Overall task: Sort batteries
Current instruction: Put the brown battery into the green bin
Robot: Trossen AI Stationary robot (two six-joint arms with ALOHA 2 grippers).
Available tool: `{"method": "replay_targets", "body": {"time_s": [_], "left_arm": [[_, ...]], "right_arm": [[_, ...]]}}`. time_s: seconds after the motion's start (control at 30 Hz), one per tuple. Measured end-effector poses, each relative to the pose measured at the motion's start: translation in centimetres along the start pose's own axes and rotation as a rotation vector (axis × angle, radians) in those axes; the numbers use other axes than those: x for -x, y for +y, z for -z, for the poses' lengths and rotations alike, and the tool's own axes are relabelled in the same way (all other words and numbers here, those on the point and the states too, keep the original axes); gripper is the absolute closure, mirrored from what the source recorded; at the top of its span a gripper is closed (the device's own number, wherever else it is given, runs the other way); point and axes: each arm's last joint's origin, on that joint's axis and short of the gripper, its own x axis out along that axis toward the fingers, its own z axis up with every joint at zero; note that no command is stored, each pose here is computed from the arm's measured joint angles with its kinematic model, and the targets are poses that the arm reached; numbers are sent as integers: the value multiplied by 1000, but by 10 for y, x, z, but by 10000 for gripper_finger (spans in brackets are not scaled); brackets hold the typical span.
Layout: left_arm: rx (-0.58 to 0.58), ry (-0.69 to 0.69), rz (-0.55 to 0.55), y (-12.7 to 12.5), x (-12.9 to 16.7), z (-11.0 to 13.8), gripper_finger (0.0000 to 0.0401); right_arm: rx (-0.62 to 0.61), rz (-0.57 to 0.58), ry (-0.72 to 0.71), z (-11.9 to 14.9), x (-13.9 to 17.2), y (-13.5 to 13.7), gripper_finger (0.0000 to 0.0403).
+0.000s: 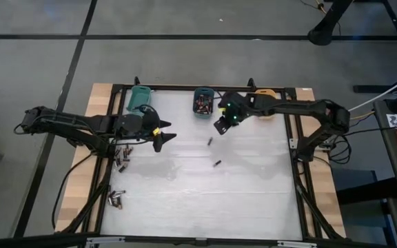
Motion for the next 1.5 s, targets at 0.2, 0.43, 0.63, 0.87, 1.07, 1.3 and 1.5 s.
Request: {"method": "replay_targets", "body": {"time_s": [0.2, 0.43, 0.63, 0.87, 1.07, 1.3, 1.5], "left_arm": [[59, 96, -91, 11, -2, 9, 100], [111, 336, -128, 26, -9, 24, 100], [60, 383, -93, 30, -24, 26, 100], [243, 413, -308, 71, -62, 29, 100], [421, 499, -575, 126, -91, 47, 100], [435, 449, -641, 149, -110, 52, 100], [390, 530, -677, 152, -115, 64, 102]], "right_arm": [[87, 157, -50, 0, 0, -6, 332], [44, 337, 160, 20, 6, -23, 269], [24, 320, 117, 17, 9, -20, 249], [168, 181, -136, -7, 30, -12, 255], [301, 33, -284, -33, 49, -28, 256], [351, -93, -294, -45, 59, -53, 256], [296, -115, -306, -50, 66, -70, 256]]}}
